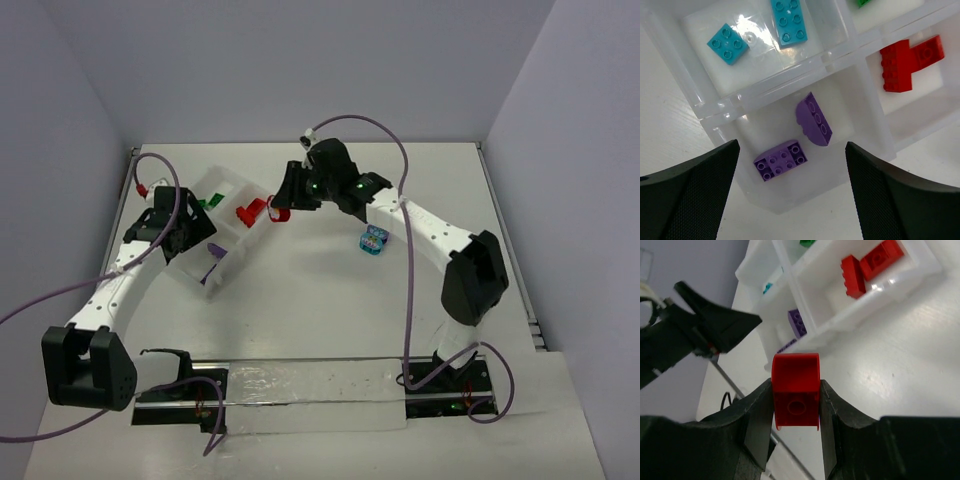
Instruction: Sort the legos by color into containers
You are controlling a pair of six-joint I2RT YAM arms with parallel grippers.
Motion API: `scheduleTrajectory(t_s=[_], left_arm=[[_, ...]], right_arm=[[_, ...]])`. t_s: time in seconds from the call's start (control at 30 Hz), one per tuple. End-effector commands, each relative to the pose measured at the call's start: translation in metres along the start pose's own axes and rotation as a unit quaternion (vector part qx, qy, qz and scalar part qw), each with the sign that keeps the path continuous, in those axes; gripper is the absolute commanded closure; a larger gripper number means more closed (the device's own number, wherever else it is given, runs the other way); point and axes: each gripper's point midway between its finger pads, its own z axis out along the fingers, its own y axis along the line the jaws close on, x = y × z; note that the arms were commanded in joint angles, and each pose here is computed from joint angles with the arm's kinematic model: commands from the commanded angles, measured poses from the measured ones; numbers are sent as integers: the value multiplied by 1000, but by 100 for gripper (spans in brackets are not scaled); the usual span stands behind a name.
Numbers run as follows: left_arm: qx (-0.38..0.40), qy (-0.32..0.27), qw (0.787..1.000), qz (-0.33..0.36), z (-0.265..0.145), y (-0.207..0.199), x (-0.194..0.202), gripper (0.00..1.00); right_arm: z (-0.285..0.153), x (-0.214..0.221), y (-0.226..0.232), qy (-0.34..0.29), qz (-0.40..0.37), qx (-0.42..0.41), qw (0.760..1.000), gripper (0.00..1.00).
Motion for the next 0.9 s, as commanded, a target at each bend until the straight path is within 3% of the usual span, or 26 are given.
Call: scheduleTrajectory(t_s=[0.0, 0.17, 0.43, 0.5, 0.53, 0.6, 0.67, 0.77, 0.87], left_arm=[[51, -77, 996, -13, -52, -20, -59, 6], [81, -126, 988, -34, -107, -21, -91, 6], [122, -144, 979, -74, -136, -21, -90, 6], [133, -147, 977, -83, -139, -22, -88, 6], [136, -146, 976, -85, -139, -22, -87, 6], [138, -141, 977, -86, -140, -22, -84, 6], [133, -140, 978, -85, -141, -19, -82, 6], [129, -144, 978, -82, -144, -14, -81, 6], [130, -150, 977, -80, -145, -15, -83, 7]], right_arm=[[31, -22, 5, -31, -23, 6, 999, 100], [72, -42, 7, -52, -13, 5, 999, 99], [134, -48, 3, -47, 0, -17, 999, 90], [145, -46, 3, -44, 0, -19, 999, 81], [150, -46, 1, -43, 0, -18, 999, 72], [155, -46, 2, -37, 0, -22, 999, 43], [153, -49, 6, -38, -4, -22, 999, 31], [133, -62, 17, -53, -20, -20, 998, 18], [96, -82, 21, -76, -18, -5, 997, 18]])
